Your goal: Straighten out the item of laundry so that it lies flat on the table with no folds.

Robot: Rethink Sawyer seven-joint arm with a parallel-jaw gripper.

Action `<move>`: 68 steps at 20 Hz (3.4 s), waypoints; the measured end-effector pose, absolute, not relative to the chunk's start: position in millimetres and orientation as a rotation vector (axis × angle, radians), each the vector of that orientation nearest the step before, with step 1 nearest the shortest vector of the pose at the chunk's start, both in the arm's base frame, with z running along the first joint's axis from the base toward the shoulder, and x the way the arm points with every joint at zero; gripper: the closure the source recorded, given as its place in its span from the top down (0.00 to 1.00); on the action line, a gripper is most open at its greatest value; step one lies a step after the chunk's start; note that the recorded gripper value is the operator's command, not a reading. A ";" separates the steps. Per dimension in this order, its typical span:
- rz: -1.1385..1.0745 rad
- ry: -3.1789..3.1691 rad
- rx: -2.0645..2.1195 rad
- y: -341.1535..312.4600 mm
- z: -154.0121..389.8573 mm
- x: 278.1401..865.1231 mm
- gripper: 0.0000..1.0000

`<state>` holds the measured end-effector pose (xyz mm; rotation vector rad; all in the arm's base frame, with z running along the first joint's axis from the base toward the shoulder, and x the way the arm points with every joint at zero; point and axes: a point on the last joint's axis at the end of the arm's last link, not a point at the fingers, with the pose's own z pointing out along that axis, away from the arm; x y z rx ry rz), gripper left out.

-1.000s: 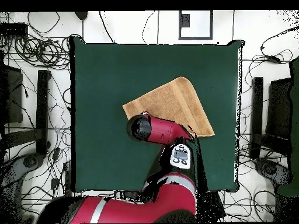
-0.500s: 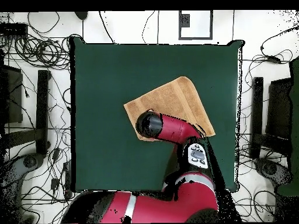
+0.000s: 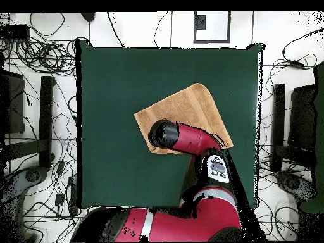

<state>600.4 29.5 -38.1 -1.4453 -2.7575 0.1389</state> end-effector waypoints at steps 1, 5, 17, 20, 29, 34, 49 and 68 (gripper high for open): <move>0.142 -2.759 -1.439 29.2 -37.9 599.6 1.00; 0.151 -2.758 -1.421 26.2 -37.1 597.0 1.00; 0.168 -2.720 -1.409 4.9 -36.3 581.0 1.00; 0.174 -2.712 -1.402 2.5 -34.1 573.8 1.00; 0.155 -2.670 -1.411 -11.8 -38.3 559.1 1.00; 0.137 -2.662 -1.416 -13.8 -39.0 559.4 1.00; 0.130 -2.667 -1.372 4.6 -28.7 548.4 1.00; 0.154 -2.627 -1.293 35.7 -18.5 503.3 1.00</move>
